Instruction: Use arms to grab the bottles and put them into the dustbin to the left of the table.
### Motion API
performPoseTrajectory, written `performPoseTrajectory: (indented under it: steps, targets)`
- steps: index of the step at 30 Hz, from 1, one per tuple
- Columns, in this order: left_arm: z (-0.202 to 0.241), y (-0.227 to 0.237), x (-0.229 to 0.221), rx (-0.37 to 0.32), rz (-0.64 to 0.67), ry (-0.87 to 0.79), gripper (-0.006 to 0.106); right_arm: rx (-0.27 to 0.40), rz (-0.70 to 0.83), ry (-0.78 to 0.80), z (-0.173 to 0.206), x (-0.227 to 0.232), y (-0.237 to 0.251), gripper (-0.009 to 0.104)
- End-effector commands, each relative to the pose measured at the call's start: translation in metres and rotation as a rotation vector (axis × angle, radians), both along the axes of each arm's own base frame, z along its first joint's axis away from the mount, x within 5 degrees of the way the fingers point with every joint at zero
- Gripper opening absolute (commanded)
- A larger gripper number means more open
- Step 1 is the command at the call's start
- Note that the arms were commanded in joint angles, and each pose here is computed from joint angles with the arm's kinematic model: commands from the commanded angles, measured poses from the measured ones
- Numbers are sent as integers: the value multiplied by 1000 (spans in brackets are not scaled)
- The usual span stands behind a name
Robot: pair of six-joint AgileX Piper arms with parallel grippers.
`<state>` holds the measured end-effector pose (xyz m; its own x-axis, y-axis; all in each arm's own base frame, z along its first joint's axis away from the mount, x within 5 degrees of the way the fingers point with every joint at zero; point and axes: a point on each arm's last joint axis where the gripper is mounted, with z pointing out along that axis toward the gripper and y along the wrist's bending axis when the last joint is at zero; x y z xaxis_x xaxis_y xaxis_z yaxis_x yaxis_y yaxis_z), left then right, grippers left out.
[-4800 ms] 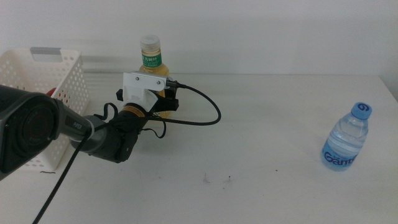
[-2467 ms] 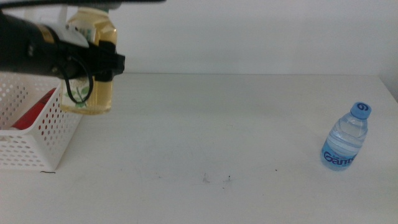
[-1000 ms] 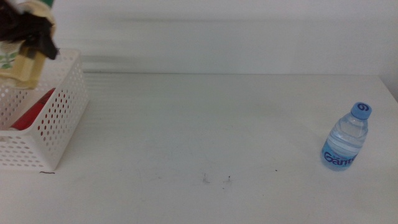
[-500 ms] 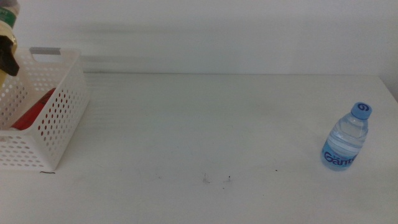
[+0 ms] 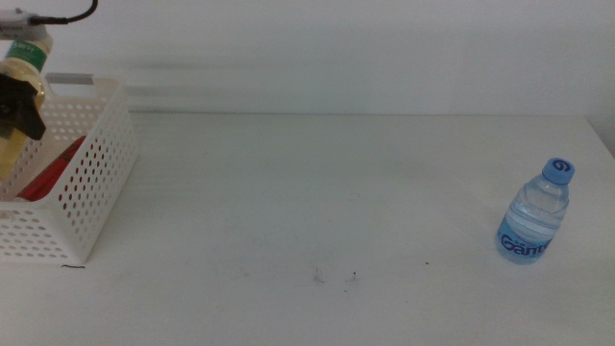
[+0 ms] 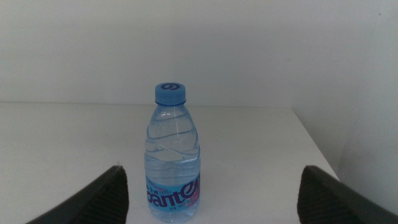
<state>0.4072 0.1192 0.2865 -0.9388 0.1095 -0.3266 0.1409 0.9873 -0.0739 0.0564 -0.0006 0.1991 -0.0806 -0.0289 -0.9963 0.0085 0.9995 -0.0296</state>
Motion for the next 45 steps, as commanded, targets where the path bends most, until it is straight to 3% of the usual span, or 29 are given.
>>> performPoseTrajectory:
  steps: [1, 11, 20, 36, 45]
  targets:
    - [7, -2, 3, -4, -2, -50, 32, -13, -8, -10, 0, 0, -1, 75]
    - [3, 0, 5, 11, -18, -37, 93, -13, -8, -10, 0, 0, -1, 75]
    - [9, -7, 4, -33, -3, -62, 94, -13, -8, -10, 0, 0, -1, 75]
    - [92, -74, -28, 54, -135, -245, 94, -13, -8, -10, 0, 0, -1, 75]
    - [146, -143, -66, -83, -252, -395, 94, -13, -8, -10, 0, 0, -1, 75]
